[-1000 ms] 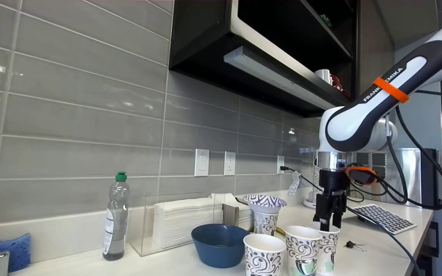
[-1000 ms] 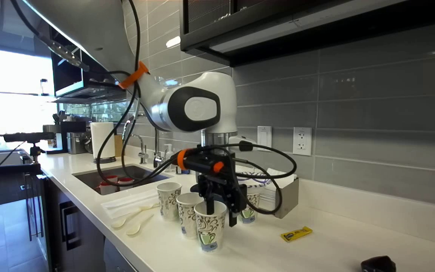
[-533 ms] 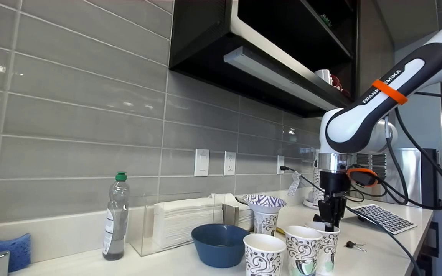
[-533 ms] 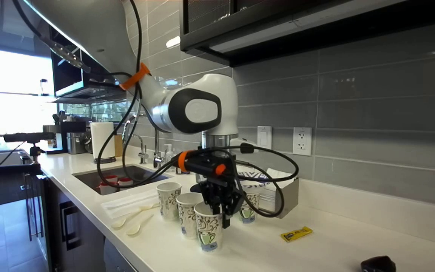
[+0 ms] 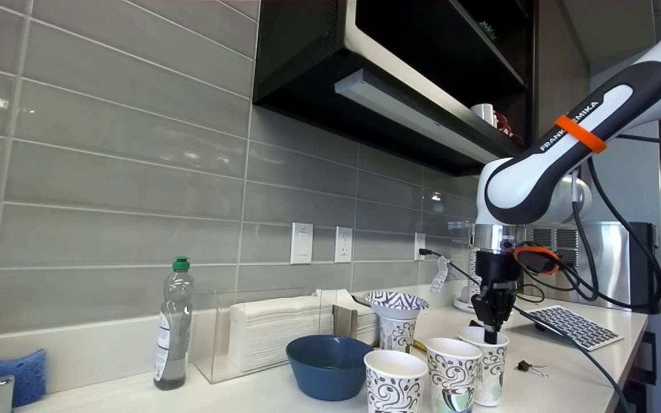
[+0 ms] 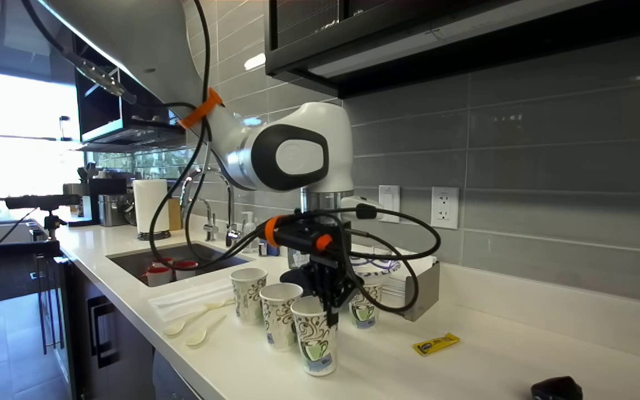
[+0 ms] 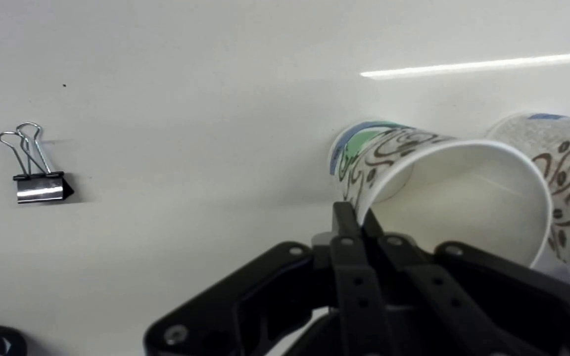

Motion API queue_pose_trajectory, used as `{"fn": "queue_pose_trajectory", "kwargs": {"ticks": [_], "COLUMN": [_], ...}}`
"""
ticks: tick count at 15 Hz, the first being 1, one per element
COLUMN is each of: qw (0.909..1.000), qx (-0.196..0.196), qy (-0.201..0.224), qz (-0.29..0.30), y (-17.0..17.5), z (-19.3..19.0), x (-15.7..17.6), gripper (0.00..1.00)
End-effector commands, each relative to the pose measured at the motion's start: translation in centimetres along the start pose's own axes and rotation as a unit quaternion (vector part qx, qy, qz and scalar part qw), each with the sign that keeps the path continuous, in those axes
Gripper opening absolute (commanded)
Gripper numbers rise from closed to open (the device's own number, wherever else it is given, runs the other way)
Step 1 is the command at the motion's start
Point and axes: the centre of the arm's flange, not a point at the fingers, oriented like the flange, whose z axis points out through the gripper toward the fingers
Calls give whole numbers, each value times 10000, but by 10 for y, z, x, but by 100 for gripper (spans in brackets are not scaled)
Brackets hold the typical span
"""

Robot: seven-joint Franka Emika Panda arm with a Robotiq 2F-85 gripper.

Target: Pick up the paper cup on the right and put it on the white plate on top of a paper cup

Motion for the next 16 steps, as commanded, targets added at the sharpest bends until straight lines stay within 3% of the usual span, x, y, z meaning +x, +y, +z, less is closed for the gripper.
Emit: {"fn": "queue_pose_trajectory", "kwargs": {"ticks": [1,11,16], "qw": [9997,9999,9987], "qx": [-9,-9,-245], "qy": [134,100,447], "qz": [189,98,95], "y": [5,3,5], "z": [-21,-10,-71], "x": [0,2,4], "gripper": [1,3,1]}}
